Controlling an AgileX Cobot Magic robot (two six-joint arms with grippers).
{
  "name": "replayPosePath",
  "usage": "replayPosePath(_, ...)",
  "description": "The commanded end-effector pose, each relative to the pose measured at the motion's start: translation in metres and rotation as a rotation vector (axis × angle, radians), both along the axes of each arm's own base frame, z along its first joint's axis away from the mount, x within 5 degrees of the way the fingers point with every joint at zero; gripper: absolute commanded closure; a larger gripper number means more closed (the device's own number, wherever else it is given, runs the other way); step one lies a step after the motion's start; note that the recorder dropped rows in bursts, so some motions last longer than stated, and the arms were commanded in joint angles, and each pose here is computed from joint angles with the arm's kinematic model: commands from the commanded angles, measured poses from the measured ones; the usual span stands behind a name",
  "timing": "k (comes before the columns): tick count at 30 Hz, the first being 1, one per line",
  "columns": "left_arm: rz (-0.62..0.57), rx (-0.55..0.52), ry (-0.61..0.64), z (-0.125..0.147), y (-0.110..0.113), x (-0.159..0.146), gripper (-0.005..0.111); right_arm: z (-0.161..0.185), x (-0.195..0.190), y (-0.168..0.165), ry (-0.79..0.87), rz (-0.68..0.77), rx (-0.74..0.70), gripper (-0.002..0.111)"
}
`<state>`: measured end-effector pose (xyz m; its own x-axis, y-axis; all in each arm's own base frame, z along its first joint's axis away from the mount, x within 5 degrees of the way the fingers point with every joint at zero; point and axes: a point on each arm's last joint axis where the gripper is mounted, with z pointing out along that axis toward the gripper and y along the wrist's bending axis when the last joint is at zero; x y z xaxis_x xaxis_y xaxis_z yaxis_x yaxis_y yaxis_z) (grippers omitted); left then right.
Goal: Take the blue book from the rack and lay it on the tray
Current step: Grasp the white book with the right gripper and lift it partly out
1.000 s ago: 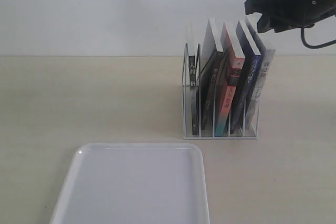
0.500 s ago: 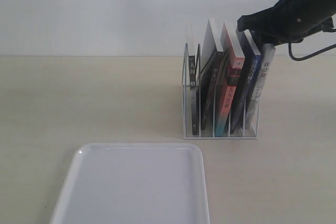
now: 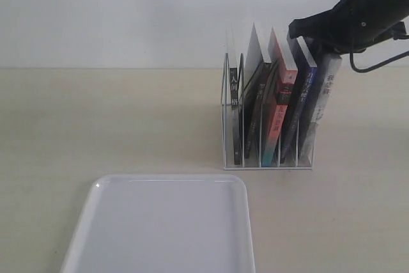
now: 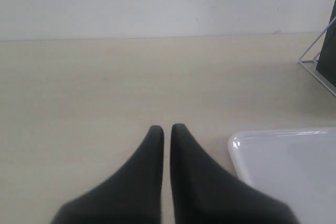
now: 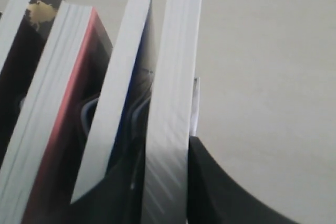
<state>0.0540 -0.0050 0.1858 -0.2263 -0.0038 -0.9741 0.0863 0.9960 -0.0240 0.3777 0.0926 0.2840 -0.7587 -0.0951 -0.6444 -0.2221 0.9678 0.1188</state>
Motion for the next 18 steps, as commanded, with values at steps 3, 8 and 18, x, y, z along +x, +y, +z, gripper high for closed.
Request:
replayPosePath(3, 0.004, -0.007, -0.004, -0.001, 0.0, 0.0, 0.103, 0.043, -0.01, -0.001, -0.068, -0.031, 0.052, 0.108)
replayPosePath(8, 0.004, -0.007, -0.004, -0.001, 0.0, 0.0, 0.103, 0.068, -0.02, -0.006, -0.128, -0.053, 0.052, 0.108)
replayPosePath(18, 0.004, -0.007, -0.004, -0.001, 0.0, 0.0, 0.103, 0.124, -0.054, -0.016, -0.235, -0.074, 0.056, 0.108)
